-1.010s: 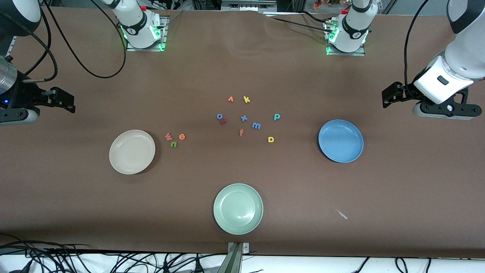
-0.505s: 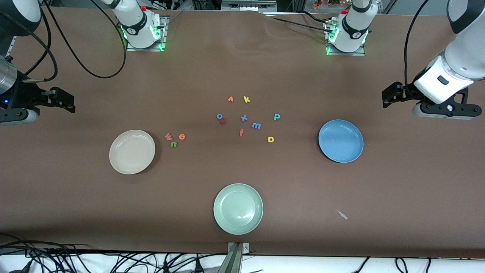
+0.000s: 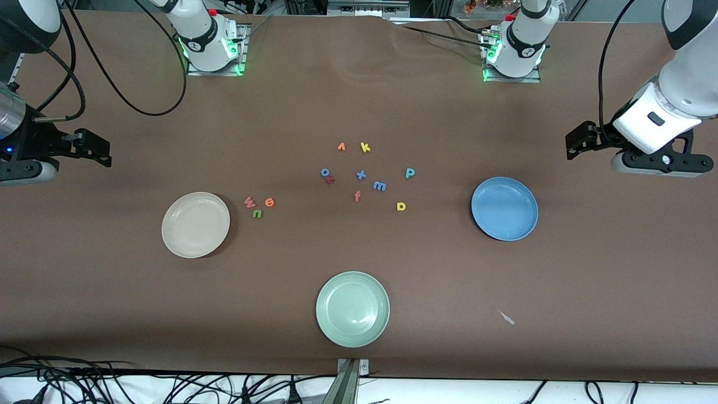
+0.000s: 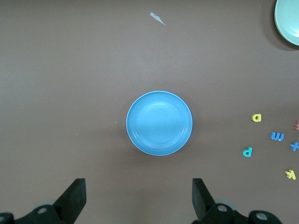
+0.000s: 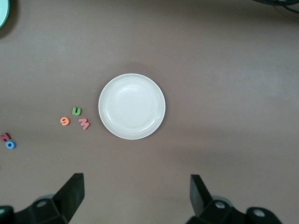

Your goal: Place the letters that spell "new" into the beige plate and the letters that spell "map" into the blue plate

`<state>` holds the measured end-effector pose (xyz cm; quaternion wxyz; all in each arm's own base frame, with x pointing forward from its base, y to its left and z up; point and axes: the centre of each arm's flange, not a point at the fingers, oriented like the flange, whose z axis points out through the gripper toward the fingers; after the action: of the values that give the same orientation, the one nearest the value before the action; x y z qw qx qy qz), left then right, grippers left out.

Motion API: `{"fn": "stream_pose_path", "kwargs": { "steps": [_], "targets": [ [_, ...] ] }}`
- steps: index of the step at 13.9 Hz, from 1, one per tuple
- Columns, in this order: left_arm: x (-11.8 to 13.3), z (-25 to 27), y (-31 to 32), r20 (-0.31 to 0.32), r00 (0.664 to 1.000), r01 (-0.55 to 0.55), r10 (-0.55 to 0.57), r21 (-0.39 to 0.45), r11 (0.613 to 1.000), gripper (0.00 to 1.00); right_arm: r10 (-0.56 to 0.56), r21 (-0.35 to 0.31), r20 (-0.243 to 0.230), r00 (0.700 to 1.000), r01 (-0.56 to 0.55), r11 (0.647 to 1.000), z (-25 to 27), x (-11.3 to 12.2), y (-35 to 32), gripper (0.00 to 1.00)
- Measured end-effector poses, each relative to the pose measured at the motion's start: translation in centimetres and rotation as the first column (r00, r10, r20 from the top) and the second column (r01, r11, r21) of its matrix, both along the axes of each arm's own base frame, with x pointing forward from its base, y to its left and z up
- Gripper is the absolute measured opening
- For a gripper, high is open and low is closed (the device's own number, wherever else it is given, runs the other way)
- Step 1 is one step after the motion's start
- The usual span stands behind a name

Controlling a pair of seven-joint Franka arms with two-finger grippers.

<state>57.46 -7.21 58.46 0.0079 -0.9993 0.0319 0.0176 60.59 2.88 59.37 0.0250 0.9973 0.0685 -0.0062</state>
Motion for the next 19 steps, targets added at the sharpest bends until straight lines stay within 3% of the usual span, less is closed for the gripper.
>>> {"fn": "stream_pose_path", "kwargs": {
  "steps": [19],
  "targets": [
    [0.0, 0.0, 0.0, 0.0, 1.0, 0.0, 0.0, 0.0, 1.0, 1.0, 0.03, 0.001, -0.031, 0.999, -0.03, 1.0, -0.7, -0.2, 1.7, 1.0]
  ]
}}
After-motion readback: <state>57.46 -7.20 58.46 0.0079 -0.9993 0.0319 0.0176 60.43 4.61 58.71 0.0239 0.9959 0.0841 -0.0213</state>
